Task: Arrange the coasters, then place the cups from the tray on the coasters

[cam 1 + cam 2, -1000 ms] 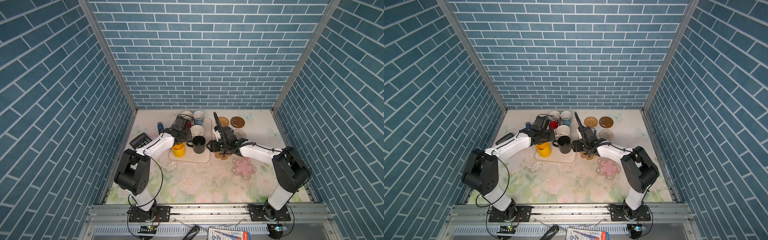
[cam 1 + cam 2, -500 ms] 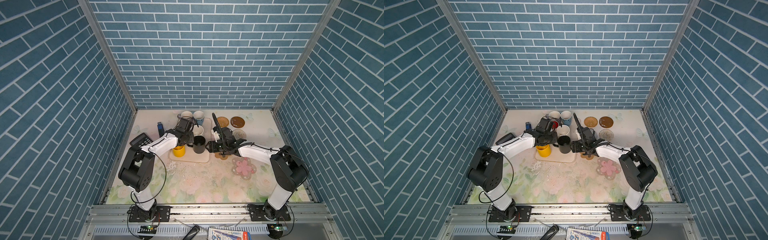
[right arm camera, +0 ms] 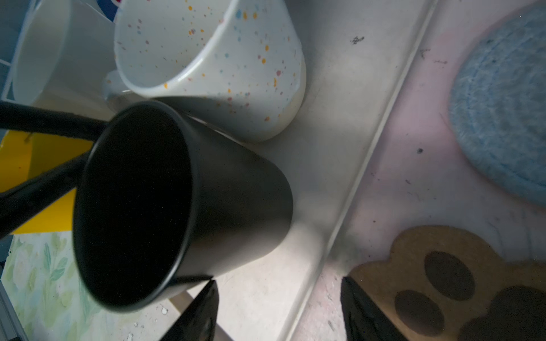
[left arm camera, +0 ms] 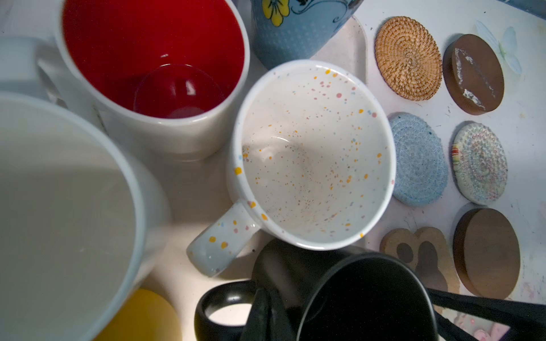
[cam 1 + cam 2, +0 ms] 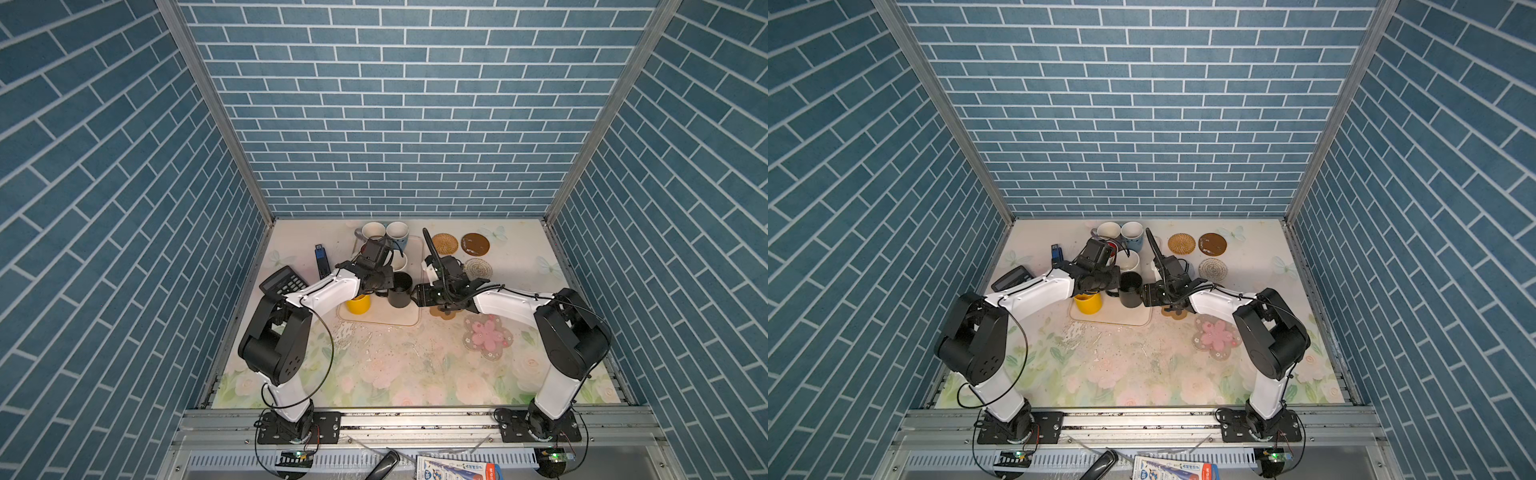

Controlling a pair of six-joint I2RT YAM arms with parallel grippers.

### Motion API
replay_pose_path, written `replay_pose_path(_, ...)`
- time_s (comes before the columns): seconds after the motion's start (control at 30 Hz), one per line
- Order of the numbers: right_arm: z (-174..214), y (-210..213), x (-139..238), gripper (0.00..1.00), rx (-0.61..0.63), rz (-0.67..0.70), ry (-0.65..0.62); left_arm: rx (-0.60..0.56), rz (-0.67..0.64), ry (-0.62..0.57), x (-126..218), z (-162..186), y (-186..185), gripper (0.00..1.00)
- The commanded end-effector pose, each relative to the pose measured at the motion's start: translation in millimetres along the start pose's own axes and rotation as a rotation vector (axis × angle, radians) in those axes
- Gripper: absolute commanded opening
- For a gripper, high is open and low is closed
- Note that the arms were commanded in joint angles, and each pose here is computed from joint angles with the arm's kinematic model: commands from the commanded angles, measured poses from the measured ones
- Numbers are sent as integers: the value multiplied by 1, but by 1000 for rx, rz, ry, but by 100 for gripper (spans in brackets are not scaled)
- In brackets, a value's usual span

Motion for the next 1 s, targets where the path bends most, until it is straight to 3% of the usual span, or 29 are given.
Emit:
replay_pose_path(0.0, 1, 2, -6, 66, -29, -18, 5, -11, 13, 37, 6, 15, -3, 7)
replay_pose_path(0.97, -7, -2, -2, 66, -30, 70, 29, -47, 66, 81, 25, 70, -15, 7)
Point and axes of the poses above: each gripper's point midway between its finger pads, its own x axis back along the fingers, its own y axis along the line the jaws close on, z = x × y, the point moved 9 cm from there along x, back along the fingers, and after that the axes turned 15 degrees about x, right-handed, at the moved point
